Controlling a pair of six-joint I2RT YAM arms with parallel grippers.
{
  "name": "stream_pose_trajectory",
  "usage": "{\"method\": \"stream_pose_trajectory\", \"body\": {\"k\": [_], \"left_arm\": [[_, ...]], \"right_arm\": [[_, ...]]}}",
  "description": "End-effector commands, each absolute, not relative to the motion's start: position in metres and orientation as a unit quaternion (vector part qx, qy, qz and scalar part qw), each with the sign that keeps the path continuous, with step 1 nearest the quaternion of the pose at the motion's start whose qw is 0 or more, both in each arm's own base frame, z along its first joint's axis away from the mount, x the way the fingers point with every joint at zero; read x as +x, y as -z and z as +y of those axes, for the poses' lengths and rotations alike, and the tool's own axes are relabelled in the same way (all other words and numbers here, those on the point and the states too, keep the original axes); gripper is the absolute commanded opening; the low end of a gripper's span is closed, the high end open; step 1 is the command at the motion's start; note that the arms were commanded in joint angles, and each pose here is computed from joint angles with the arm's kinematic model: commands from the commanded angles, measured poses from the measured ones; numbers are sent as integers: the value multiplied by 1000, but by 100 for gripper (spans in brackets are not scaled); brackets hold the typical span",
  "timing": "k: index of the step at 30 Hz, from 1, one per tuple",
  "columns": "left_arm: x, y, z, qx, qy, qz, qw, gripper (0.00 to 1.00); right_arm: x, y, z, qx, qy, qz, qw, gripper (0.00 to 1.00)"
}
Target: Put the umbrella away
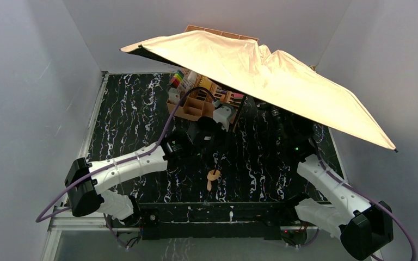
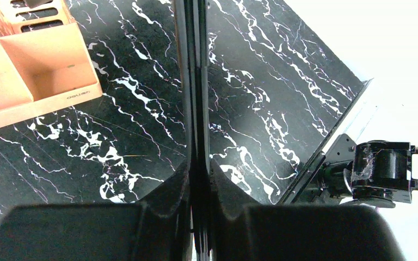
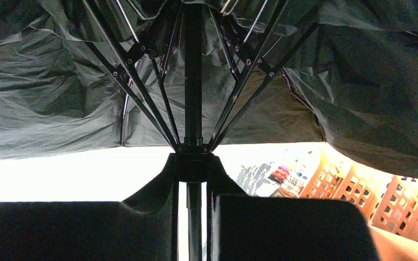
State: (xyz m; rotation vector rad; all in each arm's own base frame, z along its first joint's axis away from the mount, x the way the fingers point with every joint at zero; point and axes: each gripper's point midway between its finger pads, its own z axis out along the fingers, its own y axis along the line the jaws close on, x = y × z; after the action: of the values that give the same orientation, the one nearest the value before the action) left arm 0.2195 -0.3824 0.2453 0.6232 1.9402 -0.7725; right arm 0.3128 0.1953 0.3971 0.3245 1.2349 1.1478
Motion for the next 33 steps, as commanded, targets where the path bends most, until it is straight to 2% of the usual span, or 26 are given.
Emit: {"method": "stream_pose_trajectory", "body": {"k": [1, 2, 8, 11, 17, 20, 22, 25, 27, 30, 33], "left_arm": [[243, -361, -387, 190, 393, 685, 583, 0], [240, -354, -386, 193, 395, 690, 575, 0], [215, -318, -375, 201, 417, 714, 525, 33], [204, -299, -368, 202, 424, 728, 500, 46], [182, -265, -355, 202, 435, 754, 450, 57], [172, -251, -350, 201, 439, 765, 426, 58], [163, -240, -348, 205, 444, 773, 404, 57], [153, -227, -342, 203, 447, 783, 383, 49], [148, -221, -339, 201, 449, 787, 373, 35], [147, -218, -337, 200, 448, 789, 371, 0], [158, -233, -341, 193, 442, 782, 395, 0]], "right_arm": [[294, -362, 231, 124, -532, 616, 567, 0], [296, -367, 228, 133, -531, 611, 572, 0], [303, -395, 212, 185, -534, 577, 590, 0], [309, -402, 204, 207, -528, 564, 601, 0], [320, -406, 200, 216, -524, 554, 609, 0], [324, -404, 200, 220, -526, 553, 608, 0], [325, -404, 200, 221, -526, 552, 608, 0], [328, -404, 198, 222, -521, 551, 612, 0], [329, -406, 196, 220, -519, 551, 616, 0], [330, -405, 195, 216, -511, 557, 618, 0], [326, -400, 202, 191, -508, 579, 608, 0]]}}
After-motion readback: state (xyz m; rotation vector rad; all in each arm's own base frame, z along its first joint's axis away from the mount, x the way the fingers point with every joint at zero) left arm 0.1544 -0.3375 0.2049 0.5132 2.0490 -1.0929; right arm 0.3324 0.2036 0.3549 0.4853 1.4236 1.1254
